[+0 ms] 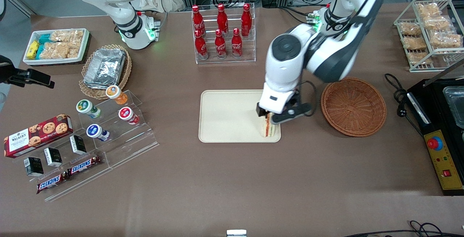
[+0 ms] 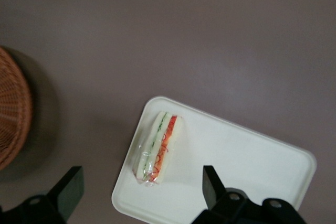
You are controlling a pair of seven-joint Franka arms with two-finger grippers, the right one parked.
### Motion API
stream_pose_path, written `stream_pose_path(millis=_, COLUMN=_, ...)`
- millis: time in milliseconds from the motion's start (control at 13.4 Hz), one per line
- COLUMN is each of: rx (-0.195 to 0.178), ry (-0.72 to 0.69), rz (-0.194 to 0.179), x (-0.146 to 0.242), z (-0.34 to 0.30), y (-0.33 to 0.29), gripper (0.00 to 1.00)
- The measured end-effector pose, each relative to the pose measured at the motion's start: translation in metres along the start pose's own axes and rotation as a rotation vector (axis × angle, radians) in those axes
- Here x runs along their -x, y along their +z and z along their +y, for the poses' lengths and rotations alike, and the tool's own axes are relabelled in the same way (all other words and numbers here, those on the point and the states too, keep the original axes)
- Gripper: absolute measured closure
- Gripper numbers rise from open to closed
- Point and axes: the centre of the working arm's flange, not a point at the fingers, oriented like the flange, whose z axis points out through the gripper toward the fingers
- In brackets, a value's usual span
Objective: Place sandwich from basket to tray
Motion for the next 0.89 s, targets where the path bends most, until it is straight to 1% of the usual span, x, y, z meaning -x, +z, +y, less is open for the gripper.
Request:
stream_pose_path(millis=149, rx=0.026, ry=-0.098, rz=0.002, x=-0.031, z=-0.036, y=-0.060, gripper=0.00)
stream_pose_path(millis=223, rx=0.033, ry=-0.133, rz=0.006, x=-0.043, z=-0.057, y=-0.086, gripper=0.00)
stream_pose_path(millis=298, rx=0.028, ry=-0.146, rz=0.005, x=-0.050, z=-0.078, y=-0.106, gripper=0.00)
stream_pose_path(millis=372, rx=0.016, ry=-0.147, rz=-0.001, x=-0.054, z=-0.099, y=-0.123, gripper=0.00)
stream_pose_path(millis=446, rx=0.012, ry=-0.143, rz=-0.009, x=-0.062, z=-0.122, y=-0.138, gripper=0.00)
stream_pose_path(millis=595, rx=0.021, ry=-0.089, rz=-0.016, x=-0.084, z=-0.180, y=-0.164, gripper=0.00)
stream_pose_path(millis=669, rx=0.017, ry=-0.045, rz=-0.014, x=-0.095, z=-0.212, y=-0.172, gripper=0.00)
stream_pose_path(millis=818, rx=0.007, ry=0.059, rz=-0.017, x=-0.106, z=-0.270, y=-0.178, gripper=0.00)
stream_pose_path(millis=893, rx=0.010, ry=0.120, rz=-0.025, x=-0.106, z=-0.294, y=-0.178, gripper=0.00)
